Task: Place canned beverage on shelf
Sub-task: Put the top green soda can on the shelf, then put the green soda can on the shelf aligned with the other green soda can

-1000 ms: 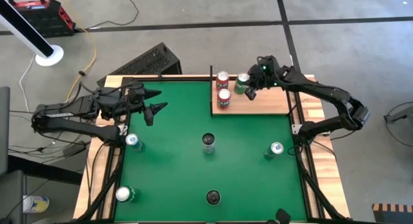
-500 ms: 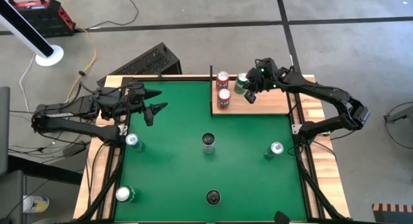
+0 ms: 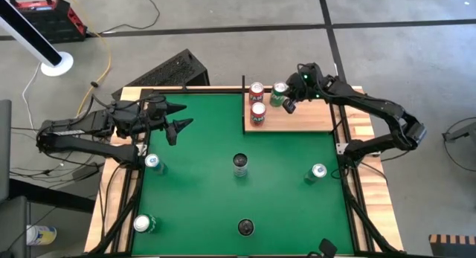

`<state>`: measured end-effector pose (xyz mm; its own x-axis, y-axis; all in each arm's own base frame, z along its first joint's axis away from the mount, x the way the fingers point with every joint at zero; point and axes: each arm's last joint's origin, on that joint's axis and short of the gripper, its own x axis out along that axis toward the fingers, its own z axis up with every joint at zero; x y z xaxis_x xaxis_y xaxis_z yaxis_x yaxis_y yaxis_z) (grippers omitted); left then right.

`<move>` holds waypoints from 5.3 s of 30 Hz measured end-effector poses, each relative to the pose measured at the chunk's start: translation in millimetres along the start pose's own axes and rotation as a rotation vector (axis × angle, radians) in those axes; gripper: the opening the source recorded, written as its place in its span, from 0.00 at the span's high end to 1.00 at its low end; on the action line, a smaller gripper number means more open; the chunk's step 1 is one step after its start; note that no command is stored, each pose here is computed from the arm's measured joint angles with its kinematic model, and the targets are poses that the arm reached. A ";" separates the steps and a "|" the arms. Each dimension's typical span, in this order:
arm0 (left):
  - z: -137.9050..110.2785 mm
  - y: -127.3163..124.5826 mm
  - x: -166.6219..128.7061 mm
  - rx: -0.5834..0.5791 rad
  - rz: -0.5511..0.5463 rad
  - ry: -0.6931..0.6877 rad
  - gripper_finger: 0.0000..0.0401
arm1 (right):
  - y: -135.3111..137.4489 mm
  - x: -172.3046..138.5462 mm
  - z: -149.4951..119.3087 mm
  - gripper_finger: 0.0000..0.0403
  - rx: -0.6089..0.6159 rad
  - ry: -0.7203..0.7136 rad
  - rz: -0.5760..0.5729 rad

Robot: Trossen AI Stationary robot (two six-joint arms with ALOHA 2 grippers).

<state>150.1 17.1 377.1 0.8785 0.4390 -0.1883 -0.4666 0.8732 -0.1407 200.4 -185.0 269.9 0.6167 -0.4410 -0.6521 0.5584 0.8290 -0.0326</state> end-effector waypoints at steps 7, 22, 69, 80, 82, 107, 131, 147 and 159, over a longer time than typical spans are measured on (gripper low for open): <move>0.0 -0.1 0.0 0.000 -0.003 0.001 0.33 | 2.4 0.0 -0.8 0.95 -0.001 0.005 0.051; -12.0 -1.8 -1.2 -0.018 -0.134 0.150 0.33 | 59.6 -12.4 7.6 0.95 0.071 -0.011 0.187; -91.9 -187.1 -111.9 0.031 -0.281 1.202 0.33 | 256.2 -139.7 -18.3 0.94 -0.060 -0.070 0.454; -115.2 -191.2 -144.8 0.320 -0.348 1.179 0.28 | 263.2 -146.9 -14.3 0.94 0.068 -0.143 0.472; -115.2 -191.4 -144.4 0.336 -0.356 1.164 0.25 | 263.2 -146.9 -14.2 0.94 0.069 -0.144 0.472; -149.5 -216.0 -115.8 0.459 -0.330 1.305 0.10 | 258.0 -140.9 -11.8 0.94 0.039 -0.143 0.432; -193.5 -194.9 -123.5 0.353 -0.311 1.357 0.10 | 255.9 -138.7 -12.3 0.94 0.031 -0.122 0.425; -199.0 -191.6 -119.2 0.407 -0.350 1.405 0.31 | 254.3 -137.6 -15.0 0.94 0.011 -0.100 0.407; -162.8 -203.8 -83.7 0.364 -0.398 1.359 0.31 | 251.4 -135.6 -18.2 0.94 -0.085 -0.079 0.379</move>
<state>154.9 -232.0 263.3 0.0730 -0.1924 -0.9786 0.0113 0.9813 -0.1921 247.0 89.4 336.3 0.8128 -0.1206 -0.5699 0.2371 0.9621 0.1347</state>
